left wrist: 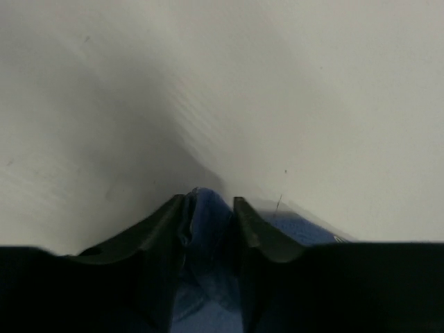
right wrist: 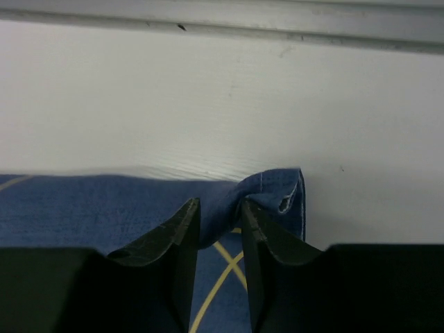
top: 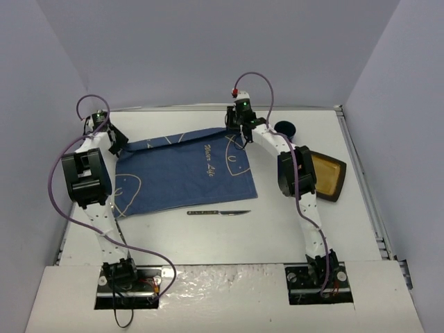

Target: Set the dinner table for one person

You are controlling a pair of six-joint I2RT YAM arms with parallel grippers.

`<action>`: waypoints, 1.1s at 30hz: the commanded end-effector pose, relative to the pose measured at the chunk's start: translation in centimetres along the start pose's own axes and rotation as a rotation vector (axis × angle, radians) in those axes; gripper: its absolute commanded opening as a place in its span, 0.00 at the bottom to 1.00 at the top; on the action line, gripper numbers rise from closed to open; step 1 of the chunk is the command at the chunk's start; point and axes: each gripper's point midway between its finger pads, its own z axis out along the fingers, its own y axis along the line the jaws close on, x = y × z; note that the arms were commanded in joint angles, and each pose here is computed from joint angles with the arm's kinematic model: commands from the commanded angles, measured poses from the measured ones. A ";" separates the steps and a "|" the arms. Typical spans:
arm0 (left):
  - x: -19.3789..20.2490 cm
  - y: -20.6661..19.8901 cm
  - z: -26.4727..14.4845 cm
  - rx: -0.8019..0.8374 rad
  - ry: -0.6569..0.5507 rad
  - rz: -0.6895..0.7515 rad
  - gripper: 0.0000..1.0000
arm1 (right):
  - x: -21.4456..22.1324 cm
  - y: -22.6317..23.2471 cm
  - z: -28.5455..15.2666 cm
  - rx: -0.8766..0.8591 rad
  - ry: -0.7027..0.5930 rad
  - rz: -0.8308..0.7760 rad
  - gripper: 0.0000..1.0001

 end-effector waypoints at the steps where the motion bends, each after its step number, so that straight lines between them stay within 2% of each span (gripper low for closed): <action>1: -8.5 -6.3 -2.6 0.222 -0.236 -0.010 0.45 | -6.9 0.6 -0.9 -0.036 -0.168 0.032 0.34; 4: -11.9 -7.9 -5.5 0.266 -0.349 0.027 0.73 | -10.1 -0.3 -2.8 0.005 -0.243 0.027 0.51; 6: -14.1 -9.1 -8.0 0.299 -0.428 0.049 0.82 | -12.2 -1.0 -4.2 0.031 -0.295 0.033 0.61; 8: -15.2 -9.9 -10.2 0.326 -0.473 0.070 0.85 | -13.5 -1.3 -5.6 0.041 -0.322 0.036 0.66; 10: -15.2 -10.5 -12.1 0.345 -0.497 0.100 0.87 | -14.5 -1.1 -7.0 0.035 -0.348 0.034 0.67; 12: -14.2 -11.1 -14.6 0.357 -0.524 0.159 0.87 | -15.5 -0.4 -9.4 -0.002 -0.374 0.023 0.67; 13: -13.8 -10.9 -15.1 0.344 -0.531 0.172 0.87 | -14.1 0.0 -9.4 -0.031 -0.340 0.009 0.68; 15: -11.5 -11.1 -16.8 0.338 -0.519 0.235 0.87 | -14.1 0.8 -11.2 -0.071 -0.333 -0.011 0.68; 18: -6.8 -10.6 -18.0 0.302 -0.451 0.293 0.87 | -10.6 1.5 -12.4 -0.112 -0.256 -0.036 0.68; 19: -5.0 -9.8 -18.0 0.262 -0.414 0.306 0.87 | -8.1 1.4 -12.4 -0.114 -0.203 -0.039 0.68; 20: -3.1 -8.9 -17.8 0.243 -0.374 0.306 0.87 | -7.6 1.9 -13.1 -0.118 -0.196 -0.042 0.69; 25: 4.1 -7.8 -16.1 0.182 -0.256 0.363 0.92 | -0.6 2.5 -14.0 -0.095 -0.072 -0.085 0.79; 28: 7.1 -7.9 -14.9 0.123 -0.209 0.436 0.97 | 3.2 2.9 -14.3 -0.082 -0.003 -0.127 0.86; 33: 10.6 -7.0 -12.5 0.049 -0.114 0.472 0.97 | 9.1 3.2 -14.6 -0.077 0.110 -0.174 0.88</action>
